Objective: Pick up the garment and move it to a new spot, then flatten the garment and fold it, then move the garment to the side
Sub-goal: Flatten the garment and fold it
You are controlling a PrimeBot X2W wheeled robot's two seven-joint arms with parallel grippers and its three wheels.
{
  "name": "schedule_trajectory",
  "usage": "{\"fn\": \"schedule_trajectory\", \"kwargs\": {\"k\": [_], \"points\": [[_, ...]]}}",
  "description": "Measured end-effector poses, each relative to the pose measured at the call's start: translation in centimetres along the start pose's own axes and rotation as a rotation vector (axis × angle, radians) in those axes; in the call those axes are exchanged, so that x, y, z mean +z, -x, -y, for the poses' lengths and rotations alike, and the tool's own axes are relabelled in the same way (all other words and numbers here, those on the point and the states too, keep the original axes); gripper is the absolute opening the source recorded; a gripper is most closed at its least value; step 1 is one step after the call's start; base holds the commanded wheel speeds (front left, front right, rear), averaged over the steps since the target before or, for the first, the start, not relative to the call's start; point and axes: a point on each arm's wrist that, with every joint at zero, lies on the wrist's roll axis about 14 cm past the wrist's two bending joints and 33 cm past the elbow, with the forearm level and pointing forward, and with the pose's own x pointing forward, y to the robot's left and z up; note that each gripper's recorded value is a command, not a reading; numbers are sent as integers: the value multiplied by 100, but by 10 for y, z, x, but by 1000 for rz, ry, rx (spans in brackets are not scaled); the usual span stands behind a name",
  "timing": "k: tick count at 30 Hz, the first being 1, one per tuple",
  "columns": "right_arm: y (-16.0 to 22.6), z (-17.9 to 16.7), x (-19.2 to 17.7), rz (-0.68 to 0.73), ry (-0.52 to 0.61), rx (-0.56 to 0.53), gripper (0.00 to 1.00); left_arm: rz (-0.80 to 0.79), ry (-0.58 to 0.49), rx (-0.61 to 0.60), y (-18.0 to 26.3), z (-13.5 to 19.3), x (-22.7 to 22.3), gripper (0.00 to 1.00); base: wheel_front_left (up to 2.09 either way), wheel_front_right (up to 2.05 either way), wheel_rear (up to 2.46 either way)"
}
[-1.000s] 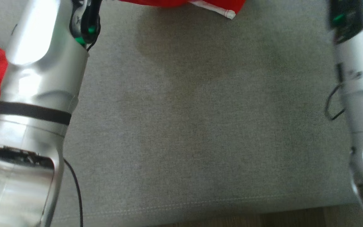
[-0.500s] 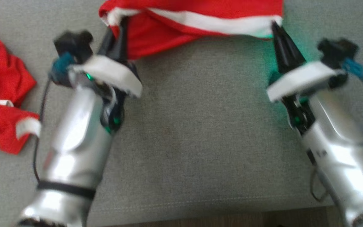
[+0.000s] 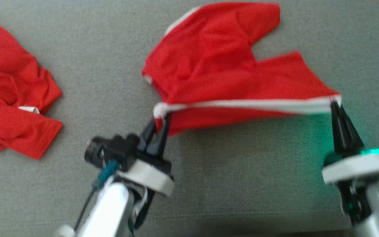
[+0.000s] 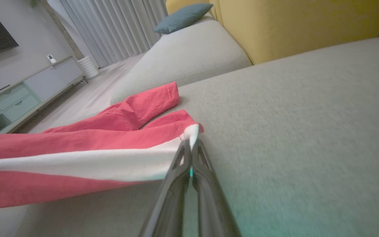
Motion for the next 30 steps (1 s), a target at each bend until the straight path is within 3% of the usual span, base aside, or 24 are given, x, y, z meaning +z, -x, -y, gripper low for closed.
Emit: {"fn": "schedule_trajectory", "kwargs": {"k": [8, 17, 24, 30], "points": [[59, 1, 5, -58, 16, -78, 0, -10, 10, -6, 37, 20, -1, 0, 0, 0, 0], [91, 4, 23, -97, 56, -133, 0, -14, 45, -12, 60, 35, 0, 0, 0, 0, 0], [76, 8, 33, -95, 83, -128, 0, -52, 124, -33, 60, 42, -12, 0, 0, 0, 0], [12, 4, 57, -70, 162, -40, 0, -44, 196, -20, 35, 27, -12, 0, 0, 0, 0]]}}
